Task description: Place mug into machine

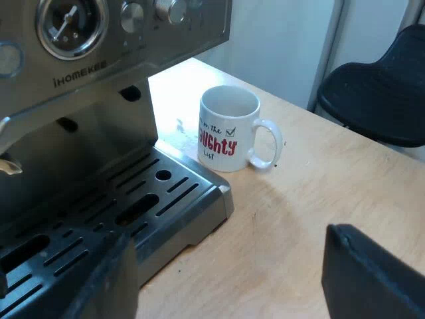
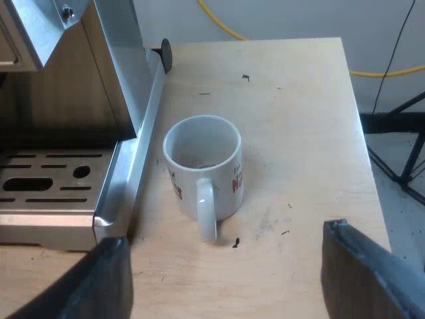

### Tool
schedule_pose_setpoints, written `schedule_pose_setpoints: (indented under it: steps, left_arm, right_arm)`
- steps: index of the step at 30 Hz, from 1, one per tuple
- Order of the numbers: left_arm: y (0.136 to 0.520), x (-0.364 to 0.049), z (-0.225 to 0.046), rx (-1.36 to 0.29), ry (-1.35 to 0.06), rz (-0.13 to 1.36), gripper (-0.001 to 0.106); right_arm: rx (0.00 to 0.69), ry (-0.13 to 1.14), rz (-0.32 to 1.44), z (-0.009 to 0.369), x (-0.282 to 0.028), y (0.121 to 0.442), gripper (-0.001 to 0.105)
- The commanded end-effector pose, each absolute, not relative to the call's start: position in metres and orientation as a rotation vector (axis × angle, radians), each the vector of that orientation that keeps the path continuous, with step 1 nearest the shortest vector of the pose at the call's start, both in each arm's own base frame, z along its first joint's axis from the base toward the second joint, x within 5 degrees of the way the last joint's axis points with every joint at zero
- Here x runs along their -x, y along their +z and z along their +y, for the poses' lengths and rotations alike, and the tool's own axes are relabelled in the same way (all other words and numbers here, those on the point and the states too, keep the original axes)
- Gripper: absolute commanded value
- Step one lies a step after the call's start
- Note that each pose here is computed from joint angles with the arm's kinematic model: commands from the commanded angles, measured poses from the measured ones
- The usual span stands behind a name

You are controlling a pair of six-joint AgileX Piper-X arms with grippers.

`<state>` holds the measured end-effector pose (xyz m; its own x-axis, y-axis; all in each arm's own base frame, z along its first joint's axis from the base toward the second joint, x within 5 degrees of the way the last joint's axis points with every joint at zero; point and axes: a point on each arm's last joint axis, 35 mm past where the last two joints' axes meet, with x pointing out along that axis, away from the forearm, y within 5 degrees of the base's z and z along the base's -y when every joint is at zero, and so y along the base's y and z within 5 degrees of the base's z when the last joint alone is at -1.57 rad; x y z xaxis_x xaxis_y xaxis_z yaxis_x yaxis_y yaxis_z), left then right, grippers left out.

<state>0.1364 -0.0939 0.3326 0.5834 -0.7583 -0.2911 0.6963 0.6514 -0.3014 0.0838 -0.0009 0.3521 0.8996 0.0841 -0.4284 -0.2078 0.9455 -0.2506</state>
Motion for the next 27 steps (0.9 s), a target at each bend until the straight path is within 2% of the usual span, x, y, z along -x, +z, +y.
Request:
schedule_pose_setpoints:
  steps: [1,20,27]
  left_arm:
    - [0.338,-0.136,-0.095,0.175,-0.867,0.396,0.060]
    - [0.337,-0.137,-0.096,0.174,-0.867,0.399,0.060]
    - [0.326,-0.147,-0.101,0.169,-0.858,0.459,0.060]
  right_arm:
    - [0.315,0.162,0.405,-0.001,-0.088,0.356,0.062]
    - [0.303,0.177,0.484,-0.003,-0.117,0.348,0.062]
    - [0.281,0.188,0.564,-0.005,-0.135,0.334,0.062]
